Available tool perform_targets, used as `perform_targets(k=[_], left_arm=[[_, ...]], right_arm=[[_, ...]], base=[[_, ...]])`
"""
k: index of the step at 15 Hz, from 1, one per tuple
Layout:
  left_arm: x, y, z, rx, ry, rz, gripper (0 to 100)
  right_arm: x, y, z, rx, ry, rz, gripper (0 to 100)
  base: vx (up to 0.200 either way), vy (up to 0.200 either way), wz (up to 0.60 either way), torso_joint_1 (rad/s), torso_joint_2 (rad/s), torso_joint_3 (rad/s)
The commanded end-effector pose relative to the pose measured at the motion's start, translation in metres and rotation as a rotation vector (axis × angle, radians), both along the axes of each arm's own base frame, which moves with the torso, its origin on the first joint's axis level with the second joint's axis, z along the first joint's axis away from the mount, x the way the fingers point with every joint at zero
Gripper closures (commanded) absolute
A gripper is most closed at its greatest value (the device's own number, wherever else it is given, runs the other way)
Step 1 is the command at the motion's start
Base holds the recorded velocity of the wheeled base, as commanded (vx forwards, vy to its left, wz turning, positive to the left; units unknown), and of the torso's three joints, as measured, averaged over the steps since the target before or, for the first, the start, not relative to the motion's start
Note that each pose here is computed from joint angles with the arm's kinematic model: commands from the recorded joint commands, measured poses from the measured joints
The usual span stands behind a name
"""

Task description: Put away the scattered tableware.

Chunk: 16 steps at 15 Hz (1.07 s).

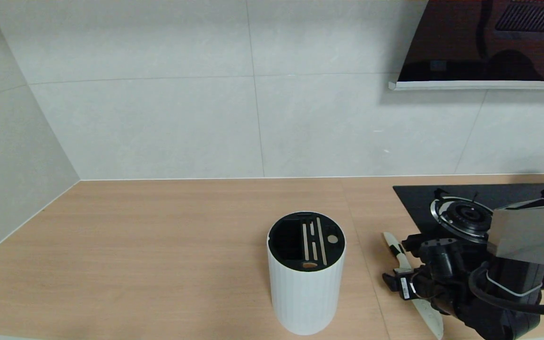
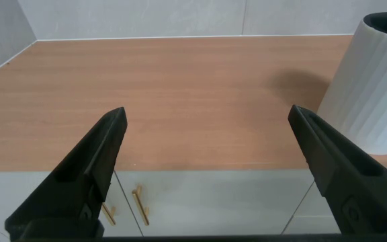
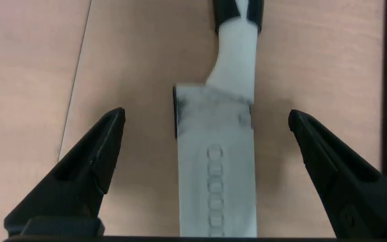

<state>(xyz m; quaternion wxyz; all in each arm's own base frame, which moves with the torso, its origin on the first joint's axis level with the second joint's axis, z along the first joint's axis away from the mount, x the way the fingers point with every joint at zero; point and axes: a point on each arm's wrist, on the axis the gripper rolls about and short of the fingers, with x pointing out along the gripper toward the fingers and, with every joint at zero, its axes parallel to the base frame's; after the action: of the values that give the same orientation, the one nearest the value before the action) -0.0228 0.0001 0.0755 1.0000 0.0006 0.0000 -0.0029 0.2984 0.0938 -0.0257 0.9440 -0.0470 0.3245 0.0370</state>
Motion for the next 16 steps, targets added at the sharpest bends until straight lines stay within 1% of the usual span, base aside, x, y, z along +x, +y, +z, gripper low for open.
perform_targets(k=[1,8,9,16], left_arm=[[0.0,0.0,0.0,0.0,0.0,0.0,0],[0.0,0.0,0.0,0.0,0.0,0.0,0],[0.0,0.0,0.0,0.0,0.0,0.0,0],[0.0,0.0,0.0,0.0,0.0,0.0,0]], right_arm=[[0.0015,0.0002,-0.0034,-0.004,0.006,-0.002,0],[0.0016,-0.0007,-0.0006,-0.012,-0.005,-0.018,0],[0.0009,-0.001,-0.0005,-0.016,-0.004,-0.019,100],[-0.0005,-0.0015,-0.0011,-0.017,0.002,-0.021,100]], base=[[0.0,0.0,0.0,0.0,0.0,0.0],[0.0,0.0,0.0,0.0,0.0,0.0],[0.0,0.0,0.0,0.0,0.0,0.0],[0.0,0.0,0.0,0.0,0.0,0.0]])
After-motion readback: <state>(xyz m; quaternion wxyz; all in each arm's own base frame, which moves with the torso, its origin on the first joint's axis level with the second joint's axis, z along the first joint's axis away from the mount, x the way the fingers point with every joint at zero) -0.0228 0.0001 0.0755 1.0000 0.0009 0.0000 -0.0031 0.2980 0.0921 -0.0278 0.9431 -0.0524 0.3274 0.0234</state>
